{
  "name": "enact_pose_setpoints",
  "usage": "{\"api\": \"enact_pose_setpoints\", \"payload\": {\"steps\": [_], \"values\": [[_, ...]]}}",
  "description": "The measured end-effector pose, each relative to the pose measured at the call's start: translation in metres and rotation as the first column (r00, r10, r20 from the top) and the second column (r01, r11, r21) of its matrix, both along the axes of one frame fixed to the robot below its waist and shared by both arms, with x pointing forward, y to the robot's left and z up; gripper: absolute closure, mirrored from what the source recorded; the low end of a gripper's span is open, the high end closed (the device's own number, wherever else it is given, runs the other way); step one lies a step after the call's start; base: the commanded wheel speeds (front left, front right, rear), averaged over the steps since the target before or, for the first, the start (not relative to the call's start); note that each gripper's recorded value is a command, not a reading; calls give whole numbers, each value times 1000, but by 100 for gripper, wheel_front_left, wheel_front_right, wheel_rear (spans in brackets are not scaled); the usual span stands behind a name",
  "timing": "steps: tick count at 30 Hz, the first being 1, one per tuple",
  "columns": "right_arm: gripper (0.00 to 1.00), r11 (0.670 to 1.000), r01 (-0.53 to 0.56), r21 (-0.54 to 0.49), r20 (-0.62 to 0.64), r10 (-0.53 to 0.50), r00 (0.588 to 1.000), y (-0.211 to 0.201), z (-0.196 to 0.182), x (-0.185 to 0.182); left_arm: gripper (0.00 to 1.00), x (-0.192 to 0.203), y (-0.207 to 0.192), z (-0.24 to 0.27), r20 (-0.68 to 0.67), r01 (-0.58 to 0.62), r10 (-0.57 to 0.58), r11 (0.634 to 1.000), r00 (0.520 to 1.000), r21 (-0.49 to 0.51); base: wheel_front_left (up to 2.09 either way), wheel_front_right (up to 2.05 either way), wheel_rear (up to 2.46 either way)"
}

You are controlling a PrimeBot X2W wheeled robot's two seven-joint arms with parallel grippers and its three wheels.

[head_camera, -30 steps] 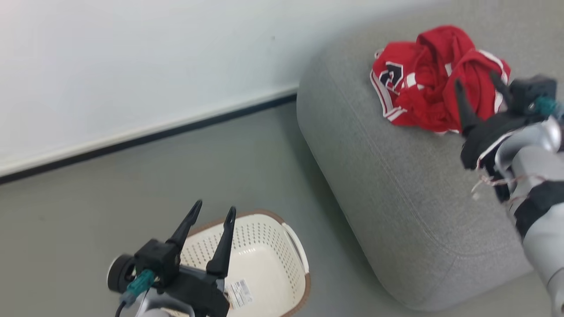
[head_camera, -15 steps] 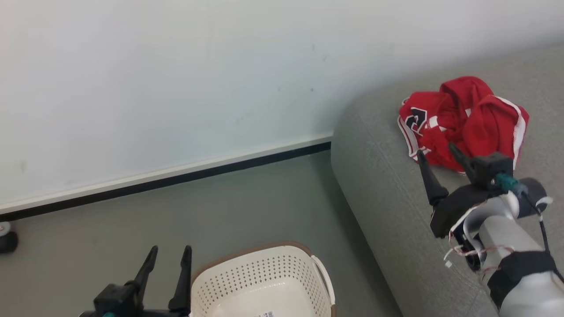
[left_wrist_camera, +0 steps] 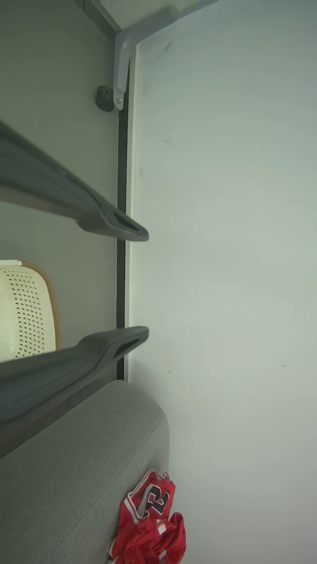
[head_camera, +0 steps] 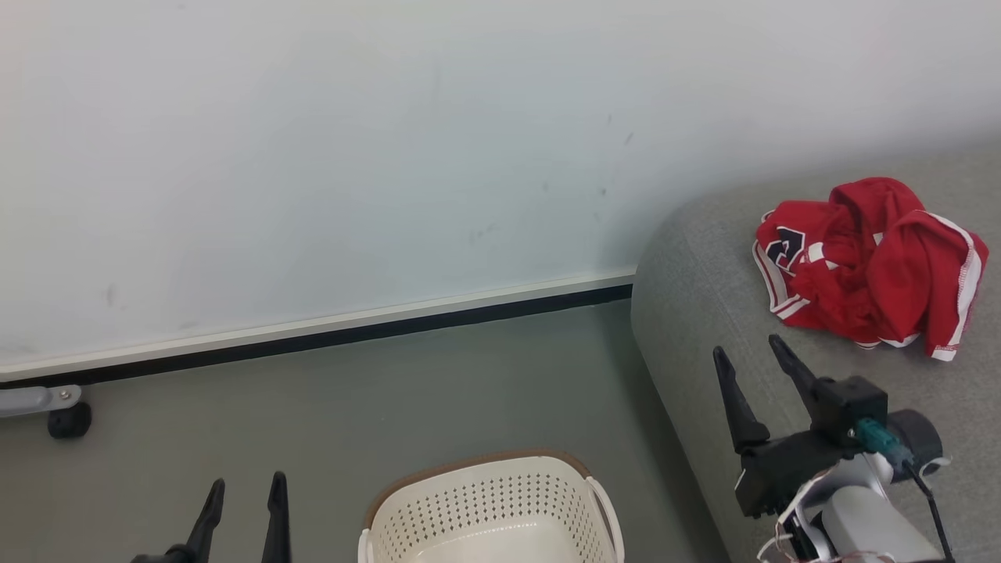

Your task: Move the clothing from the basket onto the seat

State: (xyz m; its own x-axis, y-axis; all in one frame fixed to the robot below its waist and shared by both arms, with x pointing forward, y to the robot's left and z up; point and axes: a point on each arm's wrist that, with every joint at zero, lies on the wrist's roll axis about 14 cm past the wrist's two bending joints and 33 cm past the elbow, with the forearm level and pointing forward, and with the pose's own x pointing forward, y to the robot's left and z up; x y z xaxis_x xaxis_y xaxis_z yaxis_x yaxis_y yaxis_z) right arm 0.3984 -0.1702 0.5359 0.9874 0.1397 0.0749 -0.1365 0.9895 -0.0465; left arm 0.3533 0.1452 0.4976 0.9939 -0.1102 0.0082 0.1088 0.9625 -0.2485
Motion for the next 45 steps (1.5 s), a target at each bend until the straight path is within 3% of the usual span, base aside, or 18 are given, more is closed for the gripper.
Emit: {"api": "enact_pose_setpoints", "payload": {"steps": [23,45], "values": [[0,995,31,98,25,-34,999,12,-9,-42,0,-15,27,0,8,-86,86,996,996,21,0,0,0],[0,990,62,126,55,-69,996,8,0,-43,0,-14,38,-6,0,-107,108,991,994,80,0,0,0]]}}
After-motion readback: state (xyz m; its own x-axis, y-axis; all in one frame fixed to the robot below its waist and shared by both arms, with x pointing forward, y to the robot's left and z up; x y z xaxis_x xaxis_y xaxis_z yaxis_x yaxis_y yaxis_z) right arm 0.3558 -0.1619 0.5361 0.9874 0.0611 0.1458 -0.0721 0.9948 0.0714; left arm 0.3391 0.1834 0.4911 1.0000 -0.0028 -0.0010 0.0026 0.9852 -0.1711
